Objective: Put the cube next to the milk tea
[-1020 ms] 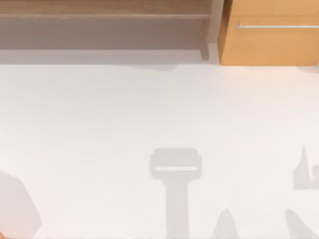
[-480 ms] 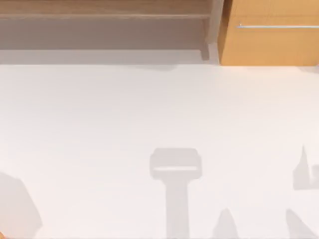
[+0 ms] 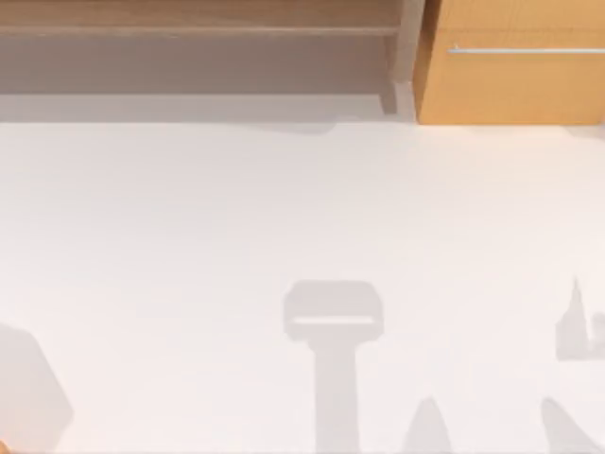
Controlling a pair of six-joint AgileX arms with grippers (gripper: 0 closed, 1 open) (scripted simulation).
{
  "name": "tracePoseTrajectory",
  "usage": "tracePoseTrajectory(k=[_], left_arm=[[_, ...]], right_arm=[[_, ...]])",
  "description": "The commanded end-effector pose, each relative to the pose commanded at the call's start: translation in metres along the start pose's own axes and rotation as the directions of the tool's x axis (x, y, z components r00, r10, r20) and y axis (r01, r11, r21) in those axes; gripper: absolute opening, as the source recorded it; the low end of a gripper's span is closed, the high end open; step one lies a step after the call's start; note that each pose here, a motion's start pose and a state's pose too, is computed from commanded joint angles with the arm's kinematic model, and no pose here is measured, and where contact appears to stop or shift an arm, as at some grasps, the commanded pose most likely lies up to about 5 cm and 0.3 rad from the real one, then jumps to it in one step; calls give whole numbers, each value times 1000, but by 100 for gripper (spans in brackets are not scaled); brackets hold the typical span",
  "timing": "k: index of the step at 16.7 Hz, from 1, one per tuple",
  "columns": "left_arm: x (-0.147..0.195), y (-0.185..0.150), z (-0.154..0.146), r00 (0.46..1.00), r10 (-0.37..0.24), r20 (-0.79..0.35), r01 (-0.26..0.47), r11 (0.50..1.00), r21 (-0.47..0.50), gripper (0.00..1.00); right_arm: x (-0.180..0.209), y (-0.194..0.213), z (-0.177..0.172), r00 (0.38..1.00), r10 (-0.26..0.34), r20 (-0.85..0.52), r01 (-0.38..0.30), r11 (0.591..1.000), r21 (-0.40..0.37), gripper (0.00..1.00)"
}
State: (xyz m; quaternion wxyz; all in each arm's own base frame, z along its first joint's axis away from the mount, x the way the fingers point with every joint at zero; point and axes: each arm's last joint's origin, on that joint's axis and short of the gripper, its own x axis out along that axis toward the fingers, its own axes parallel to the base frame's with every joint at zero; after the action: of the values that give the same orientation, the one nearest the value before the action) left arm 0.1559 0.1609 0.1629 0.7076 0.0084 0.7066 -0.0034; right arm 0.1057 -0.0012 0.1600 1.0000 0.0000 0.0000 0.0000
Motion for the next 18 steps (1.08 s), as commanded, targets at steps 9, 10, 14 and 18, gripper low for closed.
tracePoseTrajectory(k=[9, 10, 14, 18], left_arm=[[0, 0, 0, 1000, 0, 0, 0, 1000, 0, 53], [0, 0, 0, 1000, 0, 0, 0, 1000, 0, 60], [0, 0, 0, 1000, 0, 0, 0, 1000, 0, 90], [0, 0, 0, 1000, 0, 0, 0, 1000, 0, 100]], right_arm=[[0, 0, 0, 1000, 0, 0, 0, 1000, 0, 100], [0, 0, 0, 1000, 0, 0, 0, 1000, 0, 100], [0, 0, 0, 1000, 0, 0, 0, 1000, 0, 100], [0, 0, 0, 1000, 0, 0, 0, 1000, 0, 100]])
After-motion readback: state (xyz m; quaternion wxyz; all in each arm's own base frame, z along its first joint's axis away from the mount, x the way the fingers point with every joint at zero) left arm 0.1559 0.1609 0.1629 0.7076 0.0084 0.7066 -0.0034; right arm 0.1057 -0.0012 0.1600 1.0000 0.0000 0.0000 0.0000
